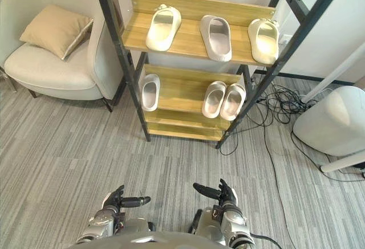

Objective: Organize the slippers on the shoe rack

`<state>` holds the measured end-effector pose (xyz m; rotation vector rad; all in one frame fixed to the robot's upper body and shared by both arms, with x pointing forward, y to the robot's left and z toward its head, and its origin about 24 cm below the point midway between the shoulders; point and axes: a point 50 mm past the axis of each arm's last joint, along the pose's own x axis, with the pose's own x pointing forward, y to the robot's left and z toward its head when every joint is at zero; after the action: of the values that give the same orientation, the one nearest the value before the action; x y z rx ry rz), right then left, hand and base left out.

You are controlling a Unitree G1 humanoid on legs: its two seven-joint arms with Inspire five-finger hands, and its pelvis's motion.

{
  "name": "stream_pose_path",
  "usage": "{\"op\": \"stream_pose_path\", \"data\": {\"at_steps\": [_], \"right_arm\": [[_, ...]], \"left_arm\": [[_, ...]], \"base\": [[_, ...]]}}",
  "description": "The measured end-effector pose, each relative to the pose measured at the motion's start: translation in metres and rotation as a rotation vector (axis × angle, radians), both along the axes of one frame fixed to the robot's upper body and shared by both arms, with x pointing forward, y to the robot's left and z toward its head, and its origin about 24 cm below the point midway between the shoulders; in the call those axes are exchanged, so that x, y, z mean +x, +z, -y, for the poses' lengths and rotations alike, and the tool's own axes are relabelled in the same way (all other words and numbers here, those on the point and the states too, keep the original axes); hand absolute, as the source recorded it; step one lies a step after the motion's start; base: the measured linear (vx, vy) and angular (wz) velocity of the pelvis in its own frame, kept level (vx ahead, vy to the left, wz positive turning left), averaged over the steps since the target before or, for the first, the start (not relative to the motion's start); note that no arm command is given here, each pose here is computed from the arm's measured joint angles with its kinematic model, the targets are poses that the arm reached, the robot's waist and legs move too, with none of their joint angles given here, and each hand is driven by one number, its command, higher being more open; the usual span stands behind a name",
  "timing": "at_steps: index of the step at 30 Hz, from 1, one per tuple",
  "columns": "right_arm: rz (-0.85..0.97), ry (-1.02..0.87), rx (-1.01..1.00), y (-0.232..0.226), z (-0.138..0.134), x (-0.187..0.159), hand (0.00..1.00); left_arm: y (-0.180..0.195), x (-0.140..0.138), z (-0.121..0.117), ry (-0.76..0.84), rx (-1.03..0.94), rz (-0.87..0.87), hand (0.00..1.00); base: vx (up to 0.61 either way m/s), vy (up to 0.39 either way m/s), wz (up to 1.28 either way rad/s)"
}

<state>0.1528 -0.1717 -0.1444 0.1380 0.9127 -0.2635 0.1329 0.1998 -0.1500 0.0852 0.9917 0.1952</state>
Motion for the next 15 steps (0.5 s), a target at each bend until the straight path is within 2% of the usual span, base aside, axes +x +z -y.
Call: {"op": "stream_pose_path", "data": {"at_steps": [4, 7, 10, 15], "right_arm": [[-0.027, -0.009, -0.034, -0.002, 0.014, -0.004, 1.00], [-0.051, -0.036, -0.028, -0.004, 0.016, -0.011, 1.00], [-0.068, -0.064, -0.044, -0.006, 0.023, -0.024, 1.00], [-0.058, -0.074, -0.021, -0.006, 0.017, -0.022, 1.00]], "left_arm": [[-0.003, -0.002, 0.013, -0.003, -0.039, -0.011, 1.00], [-0.004, -0.003, 0.016, -0.016, -0.037, -0.017, 1.00], [0.000, 0.003, 0.011, 0.051, -0.050, 0.027, 1.00], [0.005, 0.011, 0.012, 0.044, -0.048, 0.074, 1.00]], "base": [[0.32, -0.225, 0.11], [0.28, -0.236, 0.24], [0.20, -0.187, 0.45], [0.16, 0.051, -0.17]]}}
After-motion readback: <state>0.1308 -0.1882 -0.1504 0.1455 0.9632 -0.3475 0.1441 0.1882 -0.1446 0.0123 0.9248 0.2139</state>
